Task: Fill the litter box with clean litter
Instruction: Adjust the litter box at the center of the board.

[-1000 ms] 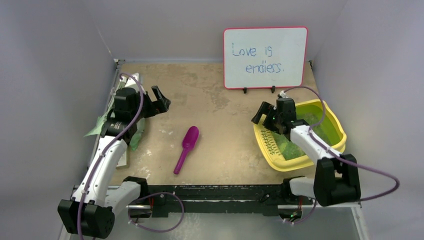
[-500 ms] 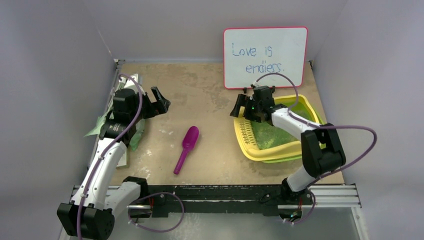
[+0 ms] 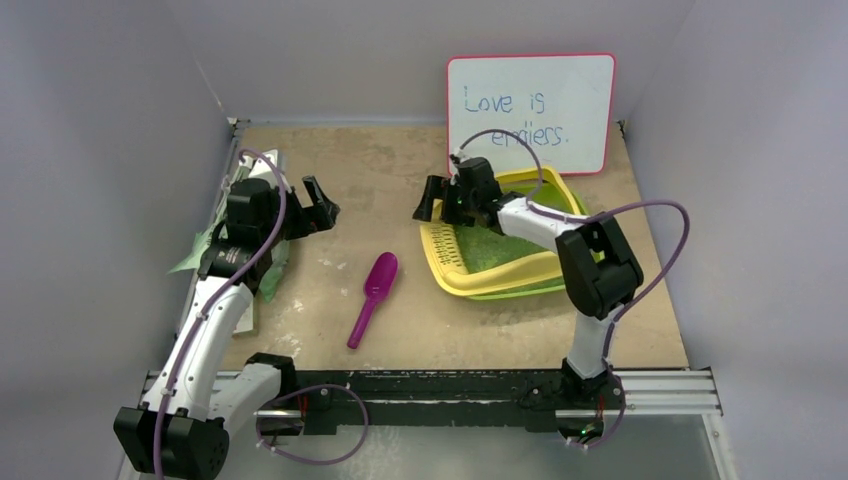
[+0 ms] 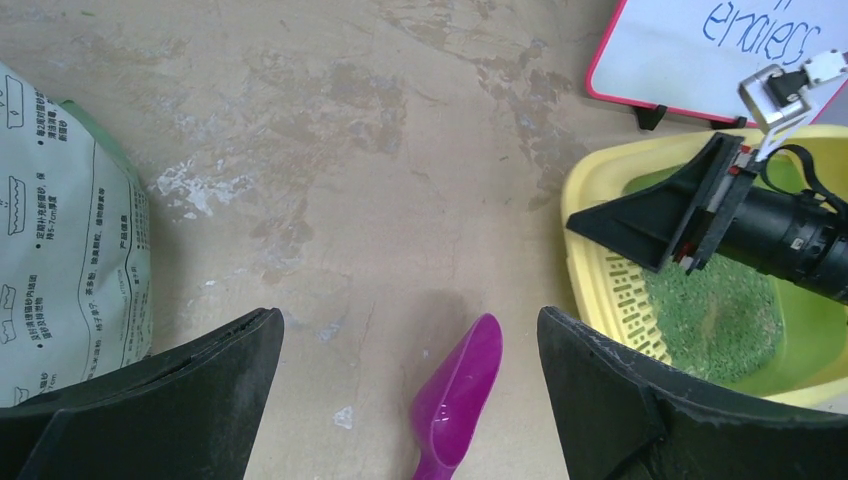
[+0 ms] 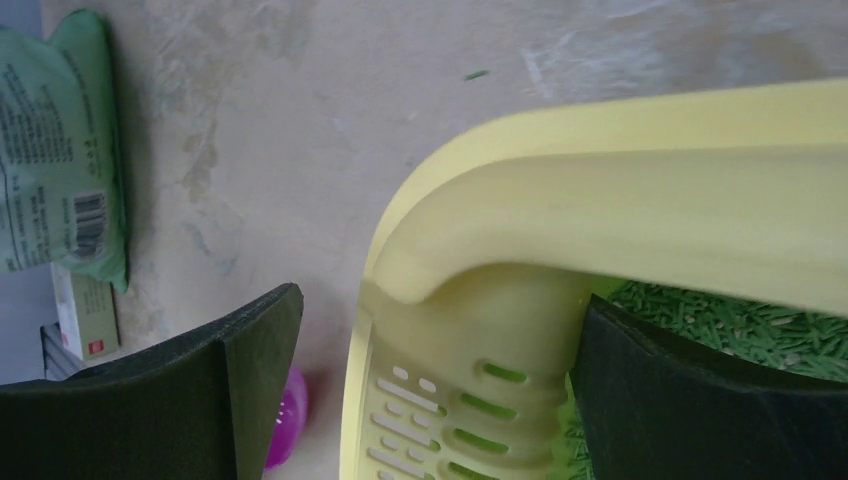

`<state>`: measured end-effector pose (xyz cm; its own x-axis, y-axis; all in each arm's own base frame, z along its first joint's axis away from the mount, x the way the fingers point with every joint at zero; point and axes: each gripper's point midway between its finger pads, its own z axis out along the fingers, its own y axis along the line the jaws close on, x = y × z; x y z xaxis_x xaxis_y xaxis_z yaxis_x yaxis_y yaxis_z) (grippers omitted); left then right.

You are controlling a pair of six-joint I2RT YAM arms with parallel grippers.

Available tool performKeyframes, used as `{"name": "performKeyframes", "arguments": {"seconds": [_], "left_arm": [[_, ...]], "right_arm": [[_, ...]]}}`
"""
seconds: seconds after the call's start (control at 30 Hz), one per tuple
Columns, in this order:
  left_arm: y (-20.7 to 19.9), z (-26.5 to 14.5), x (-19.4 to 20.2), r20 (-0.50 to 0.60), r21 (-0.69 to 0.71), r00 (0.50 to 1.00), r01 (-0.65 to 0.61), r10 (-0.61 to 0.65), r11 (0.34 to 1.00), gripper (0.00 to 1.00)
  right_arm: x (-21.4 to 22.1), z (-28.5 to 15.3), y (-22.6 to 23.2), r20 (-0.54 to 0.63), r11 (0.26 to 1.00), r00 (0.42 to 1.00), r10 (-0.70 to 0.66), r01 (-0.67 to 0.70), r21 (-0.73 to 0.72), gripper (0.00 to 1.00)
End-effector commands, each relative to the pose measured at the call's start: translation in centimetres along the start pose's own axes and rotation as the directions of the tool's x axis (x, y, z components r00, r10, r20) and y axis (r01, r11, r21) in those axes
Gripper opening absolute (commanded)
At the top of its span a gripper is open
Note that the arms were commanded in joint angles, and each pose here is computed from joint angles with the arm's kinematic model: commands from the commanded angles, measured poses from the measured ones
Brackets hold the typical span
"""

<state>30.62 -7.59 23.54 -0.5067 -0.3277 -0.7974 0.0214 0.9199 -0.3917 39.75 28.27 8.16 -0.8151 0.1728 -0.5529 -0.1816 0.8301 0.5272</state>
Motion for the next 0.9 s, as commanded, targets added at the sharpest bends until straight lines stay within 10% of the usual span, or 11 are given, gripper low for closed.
{"name": "performKeyframes", "arguments": {"seconds": [0.0,0.5,0.87], "left_arm": [[-0.9,-0.3,-1.3,0.038,0.034,0.999,-0.022,0.020,0.999,0.99],[-8.1,5.5,3.0,-0.115,0.248,0.993,-0.002,0.032,0.969,0.98],[-14.3,9.8,9.2,-0.241,0.360,0.968,0.021,0.071,0.933,0.96]], "right_arm": [[-0.2,0.3,4.5,-0.009,0.994,1.000,-0.001,0.000,-0.107,0.98],[-2.5,-10.0,-0.3,0.178,0.972,0.983,-0.045,0.003,0.233,0.99],[-1.1,-16.9,-13.8,0.104,0.758,0.994,-0.026,-0.048,0.651,0.99]]}}
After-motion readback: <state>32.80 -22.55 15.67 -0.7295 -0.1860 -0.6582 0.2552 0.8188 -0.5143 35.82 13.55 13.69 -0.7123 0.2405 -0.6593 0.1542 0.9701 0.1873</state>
